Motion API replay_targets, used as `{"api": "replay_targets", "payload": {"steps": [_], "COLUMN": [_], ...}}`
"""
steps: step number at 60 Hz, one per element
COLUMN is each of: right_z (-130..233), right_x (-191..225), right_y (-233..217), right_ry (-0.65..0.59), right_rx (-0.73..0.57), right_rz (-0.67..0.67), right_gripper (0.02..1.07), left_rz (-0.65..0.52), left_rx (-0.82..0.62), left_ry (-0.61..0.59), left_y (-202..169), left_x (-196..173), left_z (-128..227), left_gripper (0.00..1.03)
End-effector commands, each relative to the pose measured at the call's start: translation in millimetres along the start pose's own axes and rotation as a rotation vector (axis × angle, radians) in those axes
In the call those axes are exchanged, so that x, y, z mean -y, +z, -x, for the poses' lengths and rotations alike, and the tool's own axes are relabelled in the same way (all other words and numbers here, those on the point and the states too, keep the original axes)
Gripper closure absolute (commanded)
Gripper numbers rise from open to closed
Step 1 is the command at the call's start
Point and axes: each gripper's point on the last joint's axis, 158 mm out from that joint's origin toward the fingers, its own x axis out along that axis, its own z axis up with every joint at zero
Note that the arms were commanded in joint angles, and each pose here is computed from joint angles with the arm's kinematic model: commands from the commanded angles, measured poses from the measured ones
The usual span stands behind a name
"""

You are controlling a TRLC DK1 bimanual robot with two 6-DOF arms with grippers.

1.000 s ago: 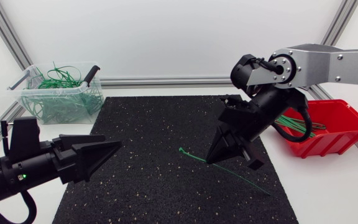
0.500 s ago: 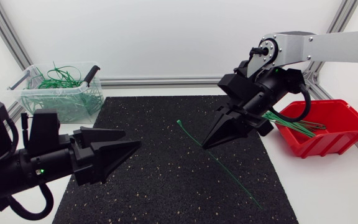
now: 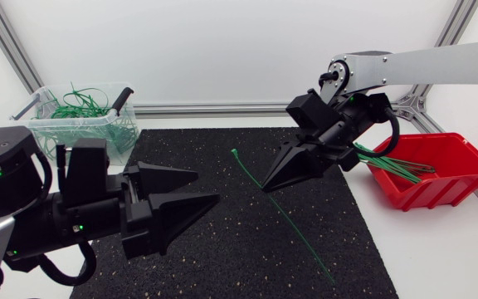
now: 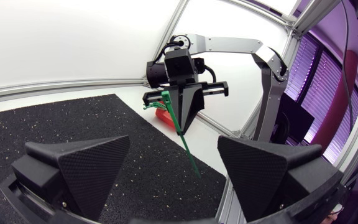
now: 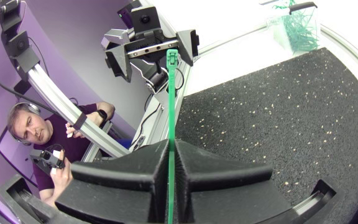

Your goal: Take a green cable tie from the red box, thread the tail through the head to close it, then place it in the transparent bin on the left.

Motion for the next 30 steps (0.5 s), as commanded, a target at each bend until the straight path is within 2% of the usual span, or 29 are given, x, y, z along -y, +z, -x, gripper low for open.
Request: {"api": "replay_targets", "payload": {"steps": [1, 30], "right_z": [-2, -14], "right_x": [4, 10], "right_y": [4, 8], "right_ry": [0.014, 0.052], "right_rx": [0.014, 0.051], "right_rz": [0.036, 0.035], "right_gripper": [1.01, 1.01], "left_rz": [-0.022, -0.031], "left_rx": [0.016, -0.003], "left_ry": [-0.028, -0.077], "left_y": [10, 15], "left_x": [7, 14], "left_z": [-4, -36], "left_gripper": [0.04, 0.04]}}
